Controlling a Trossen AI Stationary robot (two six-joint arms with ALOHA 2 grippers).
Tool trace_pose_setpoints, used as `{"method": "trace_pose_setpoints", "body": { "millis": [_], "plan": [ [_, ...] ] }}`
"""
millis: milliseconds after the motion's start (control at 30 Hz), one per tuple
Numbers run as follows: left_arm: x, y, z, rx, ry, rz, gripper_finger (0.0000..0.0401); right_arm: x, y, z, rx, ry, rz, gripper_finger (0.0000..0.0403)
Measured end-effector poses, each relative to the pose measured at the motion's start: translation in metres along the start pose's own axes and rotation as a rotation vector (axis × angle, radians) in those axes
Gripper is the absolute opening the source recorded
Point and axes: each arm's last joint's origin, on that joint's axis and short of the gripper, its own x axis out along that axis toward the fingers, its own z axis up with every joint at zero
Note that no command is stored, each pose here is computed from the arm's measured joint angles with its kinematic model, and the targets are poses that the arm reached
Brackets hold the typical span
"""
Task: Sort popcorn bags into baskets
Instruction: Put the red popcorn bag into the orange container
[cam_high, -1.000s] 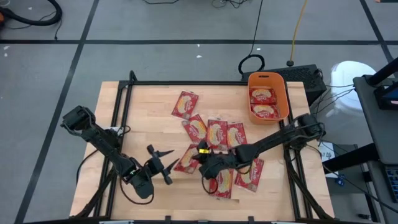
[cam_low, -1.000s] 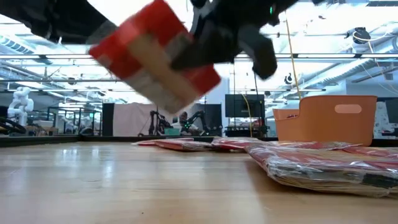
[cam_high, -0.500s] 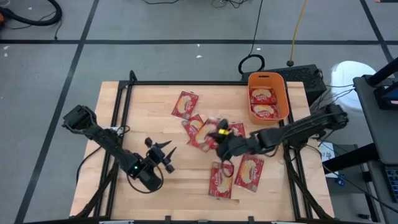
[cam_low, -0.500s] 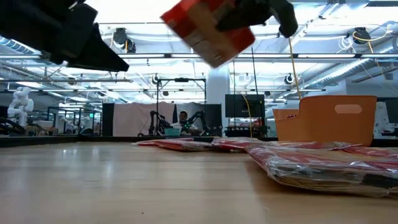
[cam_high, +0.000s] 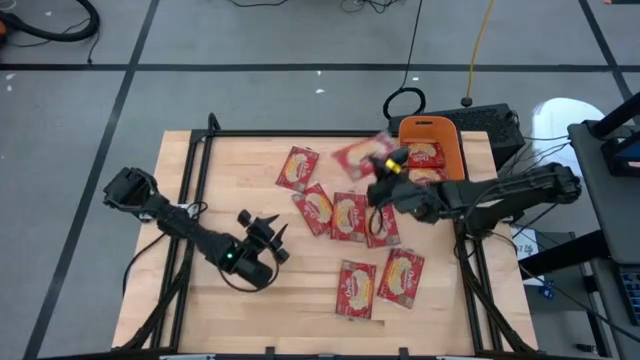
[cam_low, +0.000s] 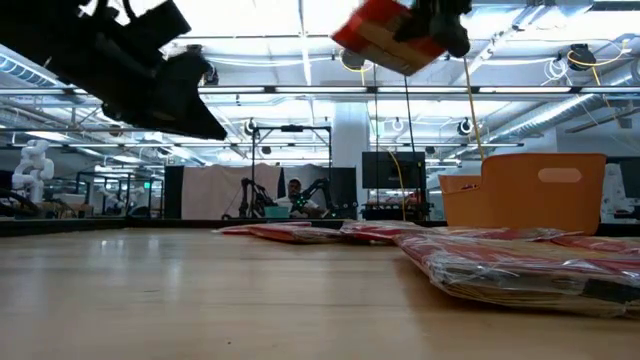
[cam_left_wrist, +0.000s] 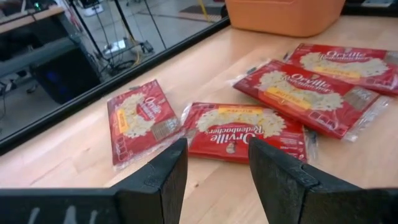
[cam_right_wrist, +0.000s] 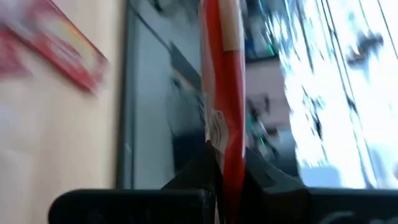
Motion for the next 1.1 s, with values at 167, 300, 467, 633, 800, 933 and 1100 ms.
{"method": "trace_pose_setpoints", "body": {
  "millis": [167,300,467,633,800,933,1100],
  "plan": [
    [0.008,0.003,0.002,0.011,0.026,0.012,0.0172,0.013,-0.007,-0.012,0.004,0.151,-0.076,0.0018],
    [0.013,0.005,0.004,0.007,0.031,0.030,0.0172,0.021,-0.005,-0.023,0.005,0.209,-0.055,0.0018],
    [0.018,0.007,0.005,-0.004,0.050,0.033,0.0172,0.030,-0.002,-0.040,-0.015,0.314,-0.017,0.0018],
    [0.023,0.008,0.006,-0.012,0.071,0.033,0.0172,0.033,0.002,-0.056,-0.030,0.396,0.030,0.0018],
    [0.026,0.010,0.007,-0.017,0.074,0.045,0.0172,0.037,0.004,-0.069,-0.008,0.457,0.085,0.0018],
    [0.028,0.011,0.007,-0.023,0.082,0.046,0.0172,0.042,0.002,-0.082,0.007,0.538,0.096,0.0018],
    [0.031,0.012,0.008,-0.031,0.099,0.045,0.0172,0.049,0.000,-0.100,0.033,0.620,0.158,0.0018]
  ]
}}
